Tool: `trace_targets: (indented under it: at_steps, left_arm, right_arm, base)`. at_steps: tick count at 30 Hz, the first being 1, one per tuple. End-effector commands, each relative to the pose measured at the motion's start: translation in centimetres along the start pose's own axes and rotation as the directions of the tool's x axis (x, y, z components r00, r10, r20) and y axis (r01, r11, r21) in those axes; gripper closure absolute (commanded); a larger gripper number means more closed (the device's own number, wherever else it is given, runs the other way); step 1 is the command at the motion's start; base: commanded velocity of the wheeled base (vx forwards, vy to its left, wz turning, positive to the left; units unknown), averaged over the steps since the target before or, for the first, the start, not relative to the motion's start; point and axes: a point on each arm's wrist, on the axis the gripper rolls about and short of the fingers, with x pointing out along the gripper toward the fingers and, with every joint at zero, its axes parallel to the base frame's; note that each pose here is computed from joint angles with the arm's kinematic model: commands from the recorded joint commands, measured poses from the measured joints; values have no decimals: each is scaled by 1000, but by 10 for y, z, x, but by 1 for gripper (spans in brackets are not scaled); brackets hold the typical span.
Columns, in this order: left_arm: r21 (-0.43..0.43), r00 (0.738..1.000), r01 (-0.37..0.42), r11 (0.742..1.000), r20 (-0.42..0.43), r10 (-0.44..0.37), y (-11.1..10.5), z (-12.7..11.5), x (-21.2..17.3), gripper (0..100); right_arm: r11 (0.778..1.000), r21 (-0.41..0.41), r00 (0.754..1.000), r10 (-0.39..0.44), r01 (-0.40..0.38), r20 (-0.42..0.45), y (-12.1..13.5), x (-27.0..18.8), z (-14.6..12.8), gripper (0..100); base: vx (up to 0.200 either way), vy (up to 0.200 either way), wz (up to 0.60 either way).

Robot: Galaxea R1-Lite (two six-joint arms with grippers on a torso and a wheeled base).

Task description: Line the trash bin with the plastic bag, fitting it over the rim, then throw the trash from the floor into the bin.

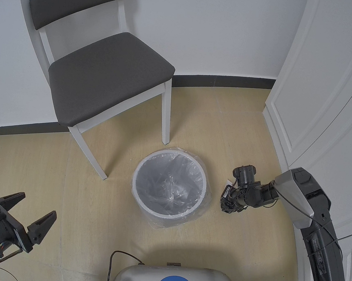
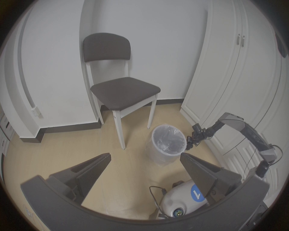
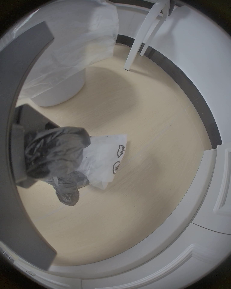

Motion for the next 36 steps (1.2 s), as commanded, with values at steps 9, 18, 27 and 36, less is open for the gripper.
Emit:
trace_targets:
  at_steps: [9,18,27,36]
  left_arm:
    - [40,990,-80,996,-112,84,-1,-10,17,0]
    - [55,990,-70,996,-118,76,-2,-18,19,0]
    - [101,989,-65,993,-128,78,-1,-22,18,0]
    - [101,988,-68,993,-132,81,-1,-22,19,0]
  right_arm:
    - [999,-5,998,-52,53,41,2,11,-6,100]
    - [998,18,997,-59,60,-56,-4,-2,-6,100]
    - [997,34,986,-60,66,-154,-2,-2,-4,100]
    - [992,-91,982,-99,84,-163,-5,-38,9,100]
  base:
    - [0,0,0]
    - [0,0,0]
    - [0,0,0]
    - [0,0,0]
